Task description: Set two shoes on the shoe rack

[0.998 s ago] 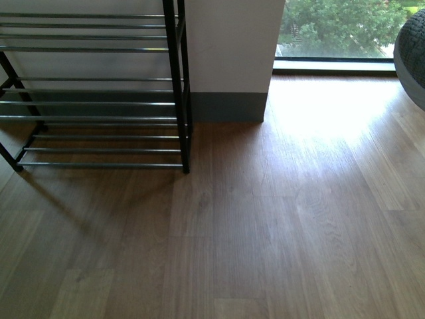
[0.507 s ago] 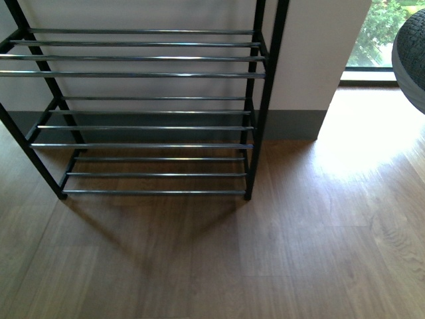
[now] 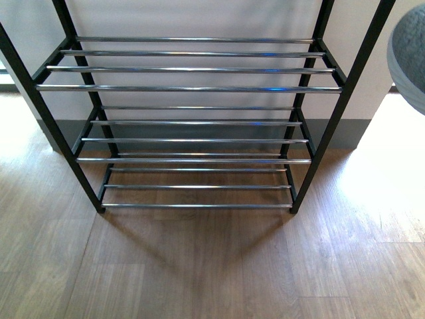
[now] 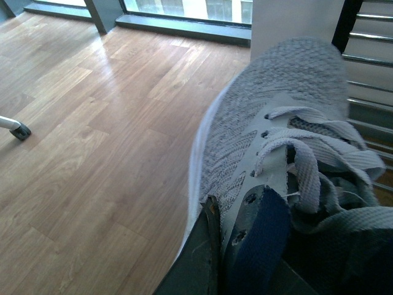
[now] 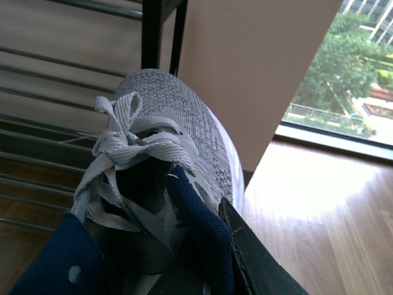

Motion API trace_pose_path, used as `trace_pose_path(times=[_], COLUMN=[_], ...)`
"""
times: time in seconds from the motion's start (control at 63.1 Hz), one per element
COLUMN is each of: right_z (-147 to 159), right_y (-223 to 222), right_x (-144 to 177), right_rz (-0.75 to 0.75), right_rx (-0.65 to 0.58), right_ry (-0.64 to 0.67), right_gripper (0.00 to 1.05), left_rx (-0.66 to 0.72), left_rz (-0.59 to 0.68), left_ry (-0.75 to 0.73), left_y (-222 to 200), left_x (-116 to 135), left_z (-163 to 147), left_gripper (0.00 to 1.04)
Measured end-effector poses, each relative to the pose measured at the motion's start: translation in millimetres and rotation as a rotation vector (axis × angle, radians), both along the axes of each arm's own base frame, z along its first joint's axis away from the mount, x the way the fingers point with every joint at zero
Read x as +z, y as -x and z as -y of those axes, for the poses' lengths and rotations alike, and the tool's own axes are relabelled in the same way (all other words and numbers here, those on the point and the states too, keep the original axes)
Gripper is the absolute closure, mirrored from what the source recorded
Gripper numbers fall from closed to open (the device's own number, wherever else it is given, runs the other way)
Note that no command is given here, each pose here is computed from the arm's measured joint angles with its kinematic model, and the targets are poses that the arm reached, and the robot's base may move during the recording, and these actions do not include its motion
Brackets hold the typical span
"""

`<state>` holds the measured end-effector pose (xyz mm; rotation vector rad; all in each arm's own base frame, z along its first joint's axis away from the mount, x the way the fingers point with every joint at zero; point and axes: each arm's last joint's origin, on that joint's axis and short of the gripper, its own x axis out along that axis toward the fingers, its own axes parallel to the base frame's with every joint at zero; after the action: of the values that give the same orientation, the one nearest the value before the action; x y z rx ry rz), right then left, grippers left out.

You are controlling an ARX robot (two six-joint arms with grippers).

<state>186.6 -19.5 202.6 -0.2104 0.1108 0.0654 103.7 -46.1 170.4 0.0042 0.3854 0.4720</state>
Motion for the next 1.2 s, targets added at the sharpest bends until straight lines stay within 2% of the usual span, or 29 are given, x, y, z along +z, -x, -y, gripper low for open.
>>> trace_pose_path(times=[1.204], right_z=[0.8], right_y=[0.4], right_x=[-0.8], right_rz=[-0.003], right_rx=[-0.005], right_ry=[-0.001], right_gripper=[1.04], left_rx=[0.003], left_rz=[0.004], left_ry=[0.004], left_y=[0.0], left_x=[0.1], left_z=[0.0], left_gripper=[1.04])
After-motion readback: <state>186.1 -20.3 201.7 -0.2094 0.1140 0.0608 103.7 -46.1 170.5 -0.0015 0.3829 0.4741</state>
